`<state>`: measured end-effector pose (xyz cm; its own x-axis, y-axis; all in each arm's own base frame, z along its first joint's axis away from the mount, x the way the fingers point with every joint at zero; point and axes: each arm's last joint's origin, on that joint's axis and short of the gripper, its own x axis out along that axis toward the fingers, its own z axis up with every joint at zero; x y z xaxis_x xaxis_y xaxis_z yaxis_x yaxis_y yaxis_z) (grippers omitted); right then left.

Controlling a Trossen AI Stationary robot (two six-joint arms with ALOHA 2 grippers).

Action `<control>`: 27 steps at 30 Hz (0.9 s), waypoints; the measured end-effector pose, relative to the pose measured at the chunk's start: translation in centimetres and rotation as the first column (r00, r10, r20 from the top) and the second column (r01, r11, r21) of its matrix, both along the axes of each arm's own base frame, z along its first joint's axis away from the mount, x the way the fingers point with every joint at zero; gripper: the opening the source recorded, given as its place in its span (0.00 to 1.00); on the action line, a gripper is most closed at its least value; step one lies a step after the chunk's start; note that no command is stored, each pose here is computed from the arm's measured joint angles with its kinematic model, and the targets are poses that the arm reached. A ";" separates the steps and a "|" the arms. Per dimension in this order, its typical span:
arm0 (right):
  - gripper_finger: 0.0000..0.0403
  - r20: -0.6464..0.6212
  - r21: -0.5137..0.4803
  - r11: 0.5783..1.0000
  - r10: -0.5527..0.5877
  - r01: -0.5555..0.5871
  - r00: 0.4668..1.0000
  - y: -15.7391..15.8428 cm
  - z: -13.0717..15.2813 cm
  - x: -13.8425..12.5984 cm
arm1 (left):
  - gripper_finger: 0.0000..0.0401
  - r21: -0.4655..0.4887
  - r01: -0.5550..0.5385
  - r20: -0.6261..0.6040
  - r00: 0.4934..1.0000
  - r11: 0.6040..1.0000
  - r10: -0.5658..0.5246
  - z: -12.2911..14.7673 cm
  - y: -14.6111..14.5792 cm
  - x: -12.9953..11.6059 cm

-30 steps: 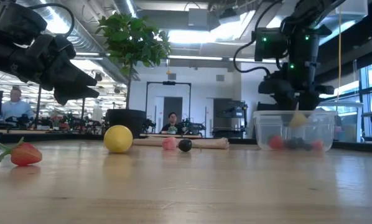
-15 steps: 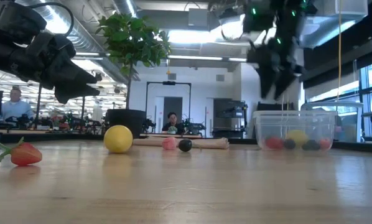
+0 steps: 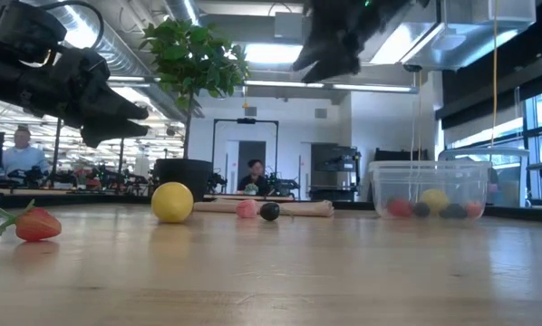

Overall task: Pick and placing Produce into tupperware
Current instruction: Put the black cherry into the transparent container

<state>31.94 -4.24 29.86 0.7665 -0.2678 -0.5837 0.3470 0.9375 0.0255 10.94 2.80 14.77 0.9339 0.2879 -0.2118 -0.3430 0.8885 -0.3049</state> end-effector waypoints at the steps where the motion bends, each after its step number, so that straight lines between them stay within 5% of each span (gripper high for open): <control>1: 0.67 -0.007 -0.006 1.000 0.012 -0.012 1.000 0.2 -0.7 0.5 | 0.58 0.001 -0.005 0.000 1.000 1.000 0.005 0.0 0.0 0.0; 14: 0.53 -0.289 -0.023 0.954 0.279 -0.298 0.916 2.2 -12.8 5.3 | 0.58 0.002 -0.007 0.000 1.000 1.000 0.007 0.0 0.0 0.0; 27: 0.48 -0.231 0.044 0.921 0.386 -0.387 0.893 3.3 -14.9 6.6 | 0.58 0.000 -0.007 -0.008 1.000 1.000 0.007 -0.1 0.0 0.0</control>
